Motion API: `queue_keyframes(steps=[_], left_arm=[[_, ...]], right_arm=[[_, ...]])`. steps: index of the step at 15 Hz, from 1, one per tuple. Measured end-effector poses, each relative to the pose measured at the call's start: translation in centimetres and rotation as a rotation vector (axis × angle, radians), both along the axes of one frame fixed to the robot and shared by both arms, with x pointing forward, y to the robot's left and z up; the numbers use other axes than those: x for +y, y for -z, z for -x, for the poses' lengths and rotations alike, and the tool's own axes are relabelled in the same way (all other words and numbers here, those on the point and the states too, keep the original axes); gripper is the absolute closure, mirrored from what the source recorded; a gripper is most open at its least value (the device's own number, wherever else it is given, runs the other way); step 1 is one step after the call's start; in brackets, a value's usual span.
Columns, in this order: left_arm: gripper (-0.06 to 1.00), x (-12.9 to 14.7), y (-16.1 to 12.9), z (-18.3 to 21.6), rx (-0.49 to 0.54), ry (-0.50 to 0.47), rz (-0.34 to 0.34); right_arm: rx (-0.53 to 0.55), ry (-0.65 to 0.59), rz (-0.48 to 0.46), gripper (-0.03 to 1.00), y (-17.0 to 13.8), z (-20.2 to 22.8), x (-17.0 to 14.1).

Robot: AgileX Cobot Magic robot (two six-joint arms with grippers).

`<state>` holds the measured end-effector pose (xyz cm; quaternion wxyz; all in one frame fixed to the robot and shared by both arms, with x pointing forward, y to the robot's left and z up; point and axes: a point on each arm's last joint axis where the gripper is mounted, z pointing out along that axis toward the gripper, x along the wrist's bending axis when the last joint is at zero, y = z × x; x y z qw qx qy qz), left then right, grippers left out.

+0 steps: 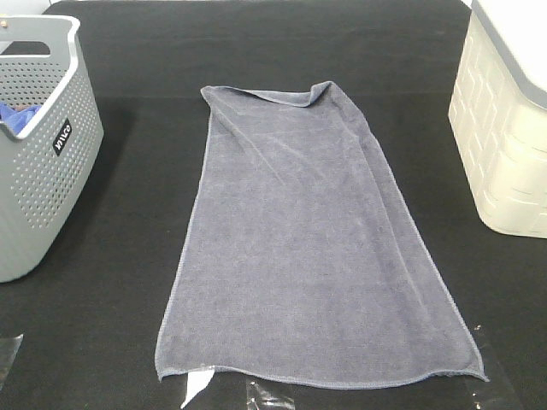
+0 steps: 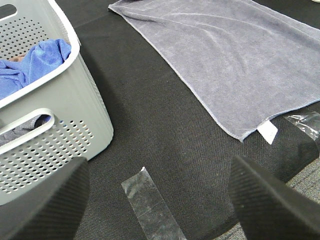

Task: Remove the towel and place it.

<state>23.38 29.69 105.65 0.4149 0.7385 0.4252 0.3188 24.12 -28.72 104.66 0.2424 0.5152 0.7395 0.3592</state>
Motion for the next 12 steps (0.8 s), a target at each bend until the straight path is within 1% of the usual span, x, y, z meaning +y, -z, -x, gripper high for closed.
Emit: queue_keyframes(steps=[6, 7, 8, 10, 11, 12], left_arm=[[0.21, -0.02, 0.03, 0.01, 0.000, -0.008, -0.001], [0.21, -0.04, 0.03, 0.01, -0.001, -0.052, -0.001], [0.21, -0.04, 0.05, 0.05, -0.006, -0.097, 0.000], [0.21, -0.10, 0.05, 0.19, -0.020, -0.242, 0.002], [0.21, -0.12, 0.05, 0.18, -0.020, -0.283, 0.002], [0.21, -0.14, 0.05, 0.17, -0.020, -0.304, 0.002]], right_arm=[[0.000, 0.003, -0.001, 0.23, 0.00, 0.00, 0.01], [0.001, 0.023, -0.003, 0.23, 0.00, -0.02, 0.02], [0.000, 0.068, -0.003, 0.23, 0.00, -0.08, 0.00], [-0.002, 0.185, -0.004, 0.23, -0.01, -0.20, -0.04], [-0.006, 0.217, -0.004, 0.23, -0.01, -0.18, -0.05], [-0.007, 0.226, -0.005, 0.23, 0.07, -0.16, -0.05]])
